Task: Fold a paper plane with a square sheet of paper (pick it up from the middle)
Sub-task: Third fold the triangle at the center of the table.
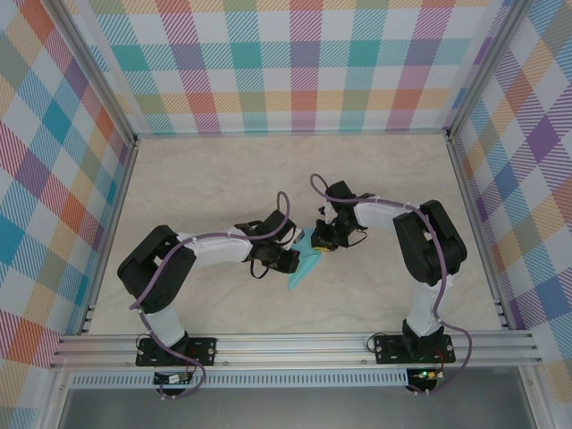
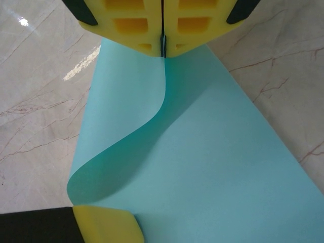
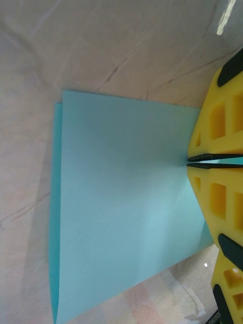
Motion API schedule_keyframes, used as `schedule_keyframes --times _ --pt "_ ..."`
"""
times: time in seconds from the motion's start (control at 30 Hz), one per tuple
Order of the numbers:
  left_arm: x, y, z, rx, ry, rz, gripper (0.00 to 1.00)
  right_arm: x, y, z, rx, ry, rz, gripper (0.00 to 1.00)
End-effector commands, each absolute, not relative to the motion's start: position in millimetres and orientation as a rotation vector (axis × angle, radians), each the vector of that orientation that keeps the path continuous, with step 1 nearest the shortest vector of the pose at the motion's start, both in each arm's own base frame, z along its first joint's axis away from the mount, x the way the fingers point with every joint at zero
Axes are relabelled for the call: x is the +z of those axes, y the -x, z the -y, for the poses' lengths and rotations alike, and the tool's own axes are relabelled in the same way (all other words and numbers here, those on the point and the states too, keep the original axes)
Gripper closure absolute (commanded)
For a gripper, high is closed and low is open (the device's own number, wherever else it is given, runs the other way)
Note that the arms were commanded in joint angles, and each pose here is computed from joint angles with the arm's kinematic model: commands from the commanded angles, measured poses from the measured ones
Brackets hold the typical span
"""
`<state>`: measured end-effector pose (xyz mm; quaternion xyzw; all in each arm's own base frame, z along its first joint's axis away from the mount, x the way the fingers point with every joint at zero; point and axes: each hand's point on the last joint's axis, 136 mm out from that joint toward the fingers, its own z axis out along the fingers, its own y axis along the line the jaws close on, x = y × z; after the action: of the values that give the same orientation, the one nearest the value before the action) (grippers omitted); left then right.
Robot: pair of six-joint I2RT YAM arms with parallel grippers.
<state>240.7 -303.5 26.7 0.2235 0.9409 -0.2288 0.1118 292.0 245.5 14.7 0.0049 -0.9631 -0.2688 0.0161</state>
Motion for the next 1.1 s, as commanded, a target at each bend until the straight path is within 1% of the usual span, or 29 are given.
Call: schedule_keyframes --times 0.0,0.63,0.7,0.83,0.97,1.07 --pt "28 -249 306 -0.674 -0.664 -2.743 0.94 -9 -275 -232 -0.714 0.042 2.949 0.86" --pt "10 -242 302 -0.655 -0.691 -2.786 0.94 -3 -276 -235 -0.743 0.056 2.948 0.85" --pt "8 -240 300 -0.652 -0.69 -2.792 0.95 5 -280 -237 -0.763 0.052 2.961 0.84" --pt "5 -238 299 -0.651 -0.687 -2.798 0.95 37 -293 -238 -0.81 0.052 3.03 0.81" --pt "6 -239 301 -0.666 -0.686 -2.792 0.96 68 -304 -225 -0.841 0.121 3.121 0.76" --pt "6 -240 304 -0.677 -0.692 -2.795 0.96 79 -301 -211 -0.835 0.18 3.167 0.75"
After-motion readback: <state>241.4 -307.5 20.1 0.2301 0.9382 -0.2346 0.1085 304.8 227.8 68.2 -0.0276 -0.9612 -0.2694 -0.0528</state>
